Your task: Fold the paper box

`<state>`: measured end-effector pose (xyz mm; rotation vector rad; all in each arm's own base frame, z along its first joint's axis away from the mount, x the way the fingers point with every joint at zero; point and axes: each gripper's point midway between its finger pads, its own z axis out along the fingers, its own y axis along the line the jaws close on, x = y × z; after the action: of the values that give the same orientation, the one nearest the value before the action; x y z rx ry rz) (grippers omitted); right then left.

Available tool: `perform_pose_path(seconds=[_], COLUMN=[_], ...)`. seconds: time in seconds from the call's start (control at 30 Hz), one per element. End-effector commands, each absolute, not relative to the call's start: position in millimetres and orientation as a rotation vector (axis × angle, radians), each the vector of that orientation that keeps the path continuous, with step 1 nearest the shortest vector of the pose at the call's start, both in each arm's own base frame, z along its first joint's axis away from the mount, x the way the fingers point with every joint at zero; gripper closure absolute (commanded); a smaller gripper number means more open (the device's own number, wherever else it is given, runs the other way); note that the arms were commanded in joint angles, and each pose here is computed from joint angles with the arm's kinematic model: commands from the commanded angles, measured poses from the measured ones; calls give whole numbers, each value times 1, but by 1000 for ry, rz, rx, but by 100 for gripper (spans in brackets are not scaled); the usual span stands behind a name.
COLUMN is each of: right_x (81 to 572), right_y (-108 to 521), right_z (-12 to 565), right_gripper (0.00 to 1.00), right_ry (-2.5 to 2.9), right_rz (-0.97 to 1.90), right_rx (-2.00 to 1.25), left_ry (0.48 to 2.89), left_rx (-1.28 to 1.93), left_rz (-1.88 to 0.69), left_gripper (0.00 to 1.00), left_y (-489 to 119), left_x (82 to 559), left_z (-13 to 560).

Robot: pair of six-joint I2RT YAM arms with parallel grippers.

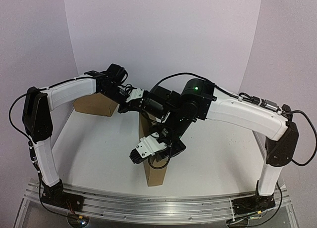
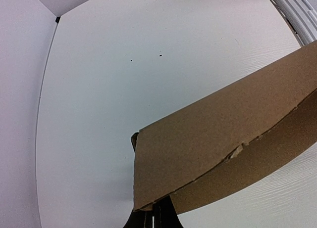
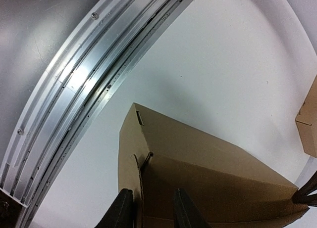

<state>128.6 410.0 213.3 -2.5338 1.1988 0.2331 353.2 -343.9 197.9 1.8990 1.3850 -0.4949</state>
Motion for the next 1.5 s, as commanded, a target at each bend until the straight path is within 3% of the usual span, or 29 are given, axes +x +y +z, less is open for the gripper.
perform_pose_path(seconds=[0.0, 0.2, 0.47, 0.53, 0.6, 0.63, 0.97, 1.17, 1.47], right_x=[130, 121, 111, 114, 117, 118, 140, 153, 155], right_y=[398, 389, 383, 382, 382, 383, 398, 408, 410], right_z=[218, 217, 195, 192, 195, 197, 223, 248, 260], right_gripper=[77, 85, 81, 86, 98, 100, 100, 100, 100], right_ry=[1238, 1240, 1249, 1265, 1279, 1286, 1486, 1560, 1620], right_rz=[167, 206, 127, 90, 74, 66, 17, 123, 272], right_rx=[-2572, -2625, -2726, -2724, -2705, -2695, -2419, -2132, -1963], left_ry=[1532, 1530, 1535, 1534, 1533, 1533, 1519, 1511, 1505], left_rx=[2075, 2081, 2080, 2083, 2084, 2086, 2092, 2099, 2111], left_rz=[-492, -480, -478, -478, -476, -475, -459, -449, -445], left_gripper=[100, 100, 100, 100, 100, 100, 100, 100, 100], left_y=[-325, -324, -323, -323, -322, -322, -322, -319, -317], left_x=[330, 330, 329, 329, 329, 328, 327, 324, 321], left_z=[138, 136, 136, 135, 135, 135, 134, 132, 130])
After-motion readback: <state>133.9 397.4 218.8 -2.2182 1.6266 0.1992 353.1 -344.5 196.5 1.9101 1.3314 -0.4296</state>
